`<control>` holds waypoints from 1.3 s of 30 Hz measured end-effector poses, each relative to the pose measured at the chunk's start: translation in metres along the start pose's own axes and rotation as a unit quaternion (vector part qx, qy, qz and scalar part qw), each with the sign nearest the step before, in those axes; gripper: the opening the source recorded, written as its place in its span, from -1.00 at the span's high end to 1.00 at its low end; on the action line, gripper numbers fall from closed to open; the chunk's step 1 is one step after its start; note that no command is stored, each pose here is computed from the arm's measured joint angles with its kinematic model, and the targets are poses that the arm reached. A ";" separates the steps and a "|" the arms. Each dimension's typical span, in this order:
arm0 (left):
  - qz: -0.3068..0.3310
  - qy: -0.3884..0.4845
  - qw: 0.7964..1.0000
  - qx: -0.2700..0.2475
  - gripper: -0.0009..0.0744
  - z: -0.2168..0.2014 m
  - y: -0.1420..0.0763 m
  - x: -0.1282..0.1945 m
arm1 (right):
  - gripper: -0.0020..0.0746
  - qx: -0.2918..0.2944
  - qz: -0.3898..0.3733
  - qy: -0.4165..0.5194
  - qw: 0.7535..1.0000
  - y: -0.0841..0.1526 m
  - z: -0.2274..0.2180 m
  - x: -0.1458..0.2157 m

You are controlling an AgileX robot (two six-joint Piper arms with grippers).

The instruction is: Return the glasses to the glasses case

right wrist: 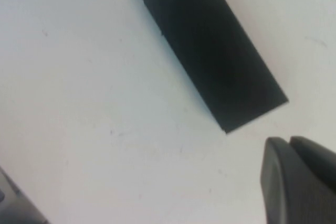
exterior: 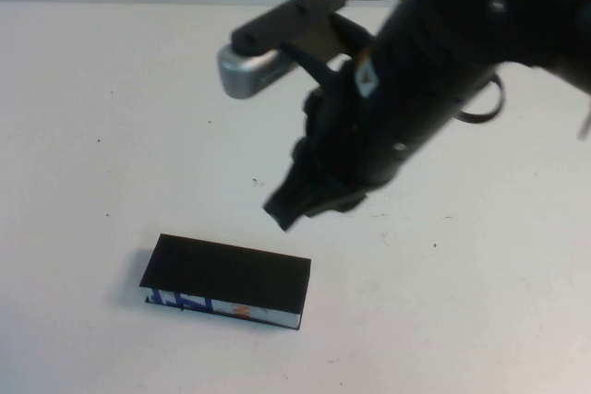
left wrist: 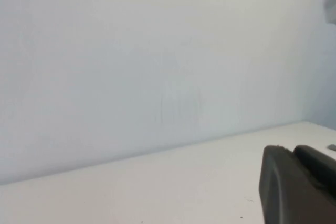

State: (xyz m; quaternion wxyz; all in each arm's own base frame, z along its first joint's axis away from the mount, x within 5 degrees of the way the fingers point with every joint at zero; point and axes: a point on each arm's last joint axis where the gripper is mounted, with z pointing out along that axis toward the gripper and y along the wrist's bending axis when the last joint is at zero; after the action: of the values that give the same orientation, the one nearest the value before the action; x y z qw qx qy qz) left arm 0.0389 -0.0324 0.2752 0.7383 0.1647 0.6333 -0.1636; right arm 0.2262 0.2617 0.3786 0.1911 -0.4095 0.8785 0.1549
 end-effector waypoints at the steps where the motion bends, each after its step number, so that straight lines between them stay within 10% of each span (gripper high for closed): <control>1: 0.002 -0.008 1.000 -0.004 0.98 -0.004 0.000 0.005 | 0.98 0.001 0.003 0.004 1.000 0.001 -0.007 0.012; 19: -0.050 0.047 0.994 -0.089 0.98 -0.004 0.015 0.073 | 0.98 -0.008 0.054 -0.136 0.989 0.011 -0.055 0.191; 30: -0.051 0.046 0.993 -0.091 0.98 -0.004 0.016 0.073 | 0.98 -0.044 0.078 -0.194 0.977 0.016 -0.054 0.223; 39: -0.051 0.046 0.993 -0.091 0.98 -0.004 0.016 0.073 | 0.98 0.048 0.075 -0.197 0.976 -0.002 -0.043 0.229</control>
State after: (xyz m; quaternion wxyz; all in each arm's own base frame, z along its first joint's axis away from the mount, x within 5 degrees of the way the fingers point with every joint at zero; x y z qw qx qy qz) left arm 0.0534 -0.0191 0.2029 0.7113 0.0716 0.6862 -0.1345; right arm 0.0832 0.0910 0.3107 0.3676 -0.2946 0.8581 0.2042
